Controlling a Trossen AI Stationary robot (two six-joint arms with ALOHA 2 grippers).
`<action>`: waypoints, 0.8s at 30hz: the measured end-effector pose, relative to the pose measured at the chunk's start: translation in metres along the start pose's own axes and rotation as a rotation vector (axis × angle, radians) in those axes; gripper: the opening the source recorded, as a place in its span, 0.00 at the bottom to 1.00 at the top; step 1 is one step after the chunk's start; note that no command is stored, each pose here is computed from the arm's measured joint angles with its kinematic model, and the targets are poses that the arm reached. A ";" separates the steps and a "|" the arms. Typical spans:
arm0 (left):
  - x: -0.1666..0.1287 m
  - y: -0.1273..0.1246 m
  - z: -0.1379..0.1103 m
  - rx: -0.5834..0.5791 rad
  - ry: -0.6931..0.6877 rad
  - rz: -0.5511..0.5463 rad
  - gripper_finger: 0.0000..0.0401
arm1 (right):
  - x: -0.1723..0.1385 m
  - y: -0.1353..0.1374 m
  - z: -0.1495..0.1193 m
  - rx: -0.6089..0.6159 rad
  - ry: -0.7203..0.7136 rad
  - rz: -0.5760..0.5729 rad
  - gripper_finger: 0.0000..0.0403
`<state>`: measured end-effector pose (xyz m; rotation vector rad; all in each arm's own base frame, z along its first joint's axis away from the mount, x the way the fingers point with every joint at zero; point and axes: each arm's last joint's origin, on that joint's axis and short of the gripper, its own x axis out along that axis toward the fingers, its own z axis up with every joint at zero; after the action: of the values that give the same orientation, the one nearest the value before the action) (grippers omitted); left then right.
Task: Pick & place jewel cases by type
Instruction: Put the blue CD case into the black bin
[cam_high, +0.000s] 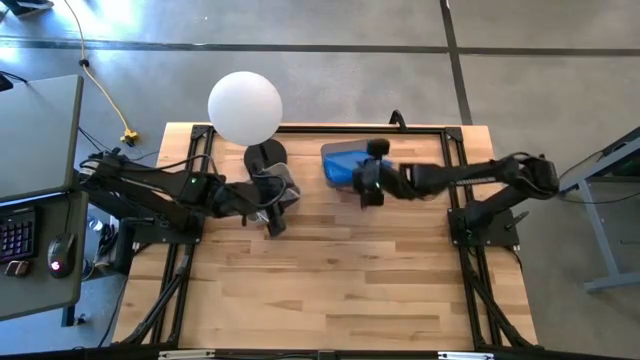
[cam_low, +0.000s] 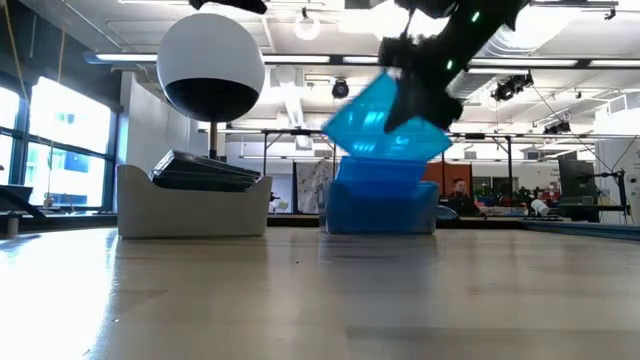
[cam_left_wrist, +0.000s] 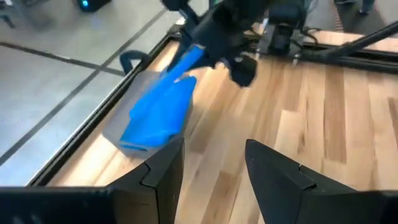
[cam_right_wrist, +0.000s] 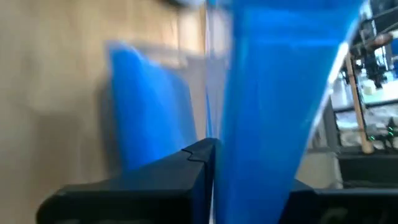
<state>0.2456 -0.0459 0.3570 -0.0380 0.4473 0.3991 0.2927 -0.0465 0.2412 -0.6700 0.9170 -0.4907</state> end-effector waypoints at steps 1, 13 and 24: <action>0.000 0.001 -0.001 -0.004 0.008 0.004 0.42 | 0.008 -0.005 -0.005 -0.023 0.031 -0.004 0.09; -0.003 0.010 -0.010 -0.062 0.045 0.195 0.42 | 0.065 0.003 -0.027 -0.164 0.144 0.136 0.15; -0.013 0.020 -0.023 -0.139 0.140 0.259 0.42 | 0.046 0.005 -0.006 -0.148 0.108 0.132 0.43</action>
<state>0.2180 -0.0347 0.3427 -0.1452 0.5648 0.6848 0.3125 -0.0743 0.2097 -0.7171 1.0998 -0.3465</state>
